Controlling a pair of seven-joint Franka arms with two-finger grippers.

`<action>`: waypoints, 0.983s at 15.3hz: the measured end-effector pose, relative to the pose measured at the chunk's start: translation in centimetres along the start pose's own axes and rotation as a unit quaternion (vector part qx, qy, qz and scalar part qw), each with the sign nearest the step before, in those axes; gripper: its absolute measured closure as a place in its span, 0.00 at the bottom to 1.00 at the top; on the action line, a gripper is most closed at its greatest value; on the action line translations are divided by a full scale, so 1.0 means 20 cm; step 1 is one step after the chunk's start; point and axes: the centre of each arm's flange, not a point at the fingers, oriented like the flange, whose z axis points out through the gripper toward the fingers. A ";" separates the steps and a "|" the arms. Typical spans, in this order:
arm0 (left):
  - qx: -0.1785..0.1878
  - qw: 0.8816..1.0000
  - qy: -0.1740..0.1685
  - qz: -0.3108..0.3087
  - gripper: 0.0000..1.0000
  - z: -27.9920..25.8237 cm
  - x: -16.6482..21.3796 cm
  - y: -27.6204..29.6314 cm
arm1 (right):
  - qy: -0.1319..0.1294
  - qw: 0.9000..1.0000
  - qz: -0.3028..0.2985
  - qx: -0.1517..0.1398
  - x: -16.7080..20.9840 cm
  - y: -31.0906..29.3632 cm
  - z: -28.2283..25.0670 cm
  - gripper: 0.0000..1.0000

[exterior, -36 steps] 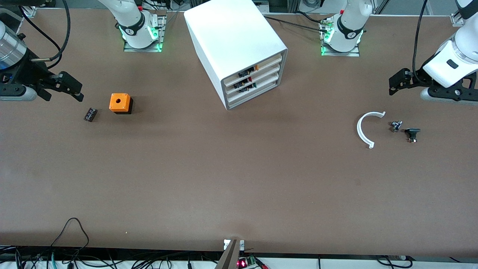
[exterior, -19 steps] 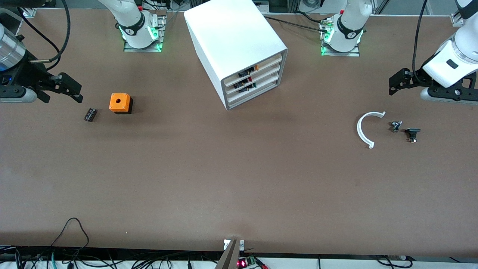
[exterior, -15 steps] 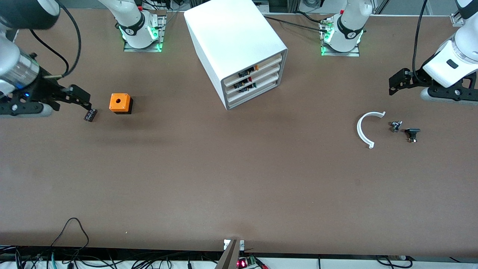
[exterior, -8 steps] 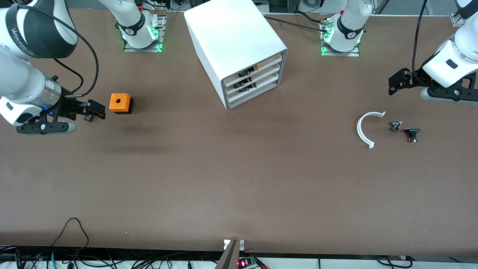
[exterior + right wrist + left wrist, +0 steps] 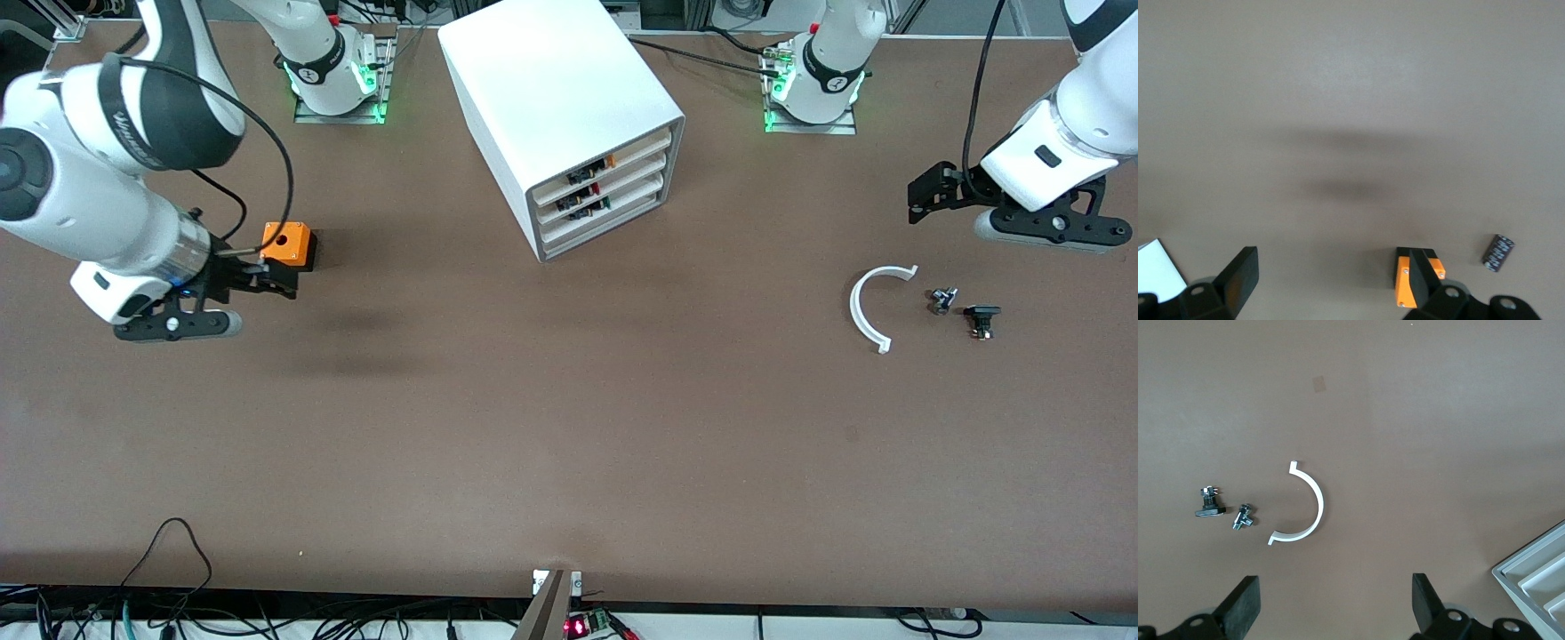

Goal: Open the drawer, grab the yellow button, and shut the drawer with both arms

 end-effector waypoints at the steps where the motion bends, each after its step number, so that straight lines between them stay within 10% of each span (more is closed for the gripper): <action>1: 0.000 1.000 -0.001 0.000 0.00 0.00 0.00 0.00 | -0.004 1.000 0.003 -0.001 0.01 -0.03 0.04 0.00; 11: -0.011 0.999 -0.028 0.016 0.00 0.07 0.01 0.10 | 0.028 0.999 0.021 0.006 0.16 -0.26 0.00 0.00; 15: -0.108 0.992 -0.058 0.034 0.00 0.15 0.02 0.31 | 0.037 0.999 0.029 0.009 0.17 -0.34 0.00 0.00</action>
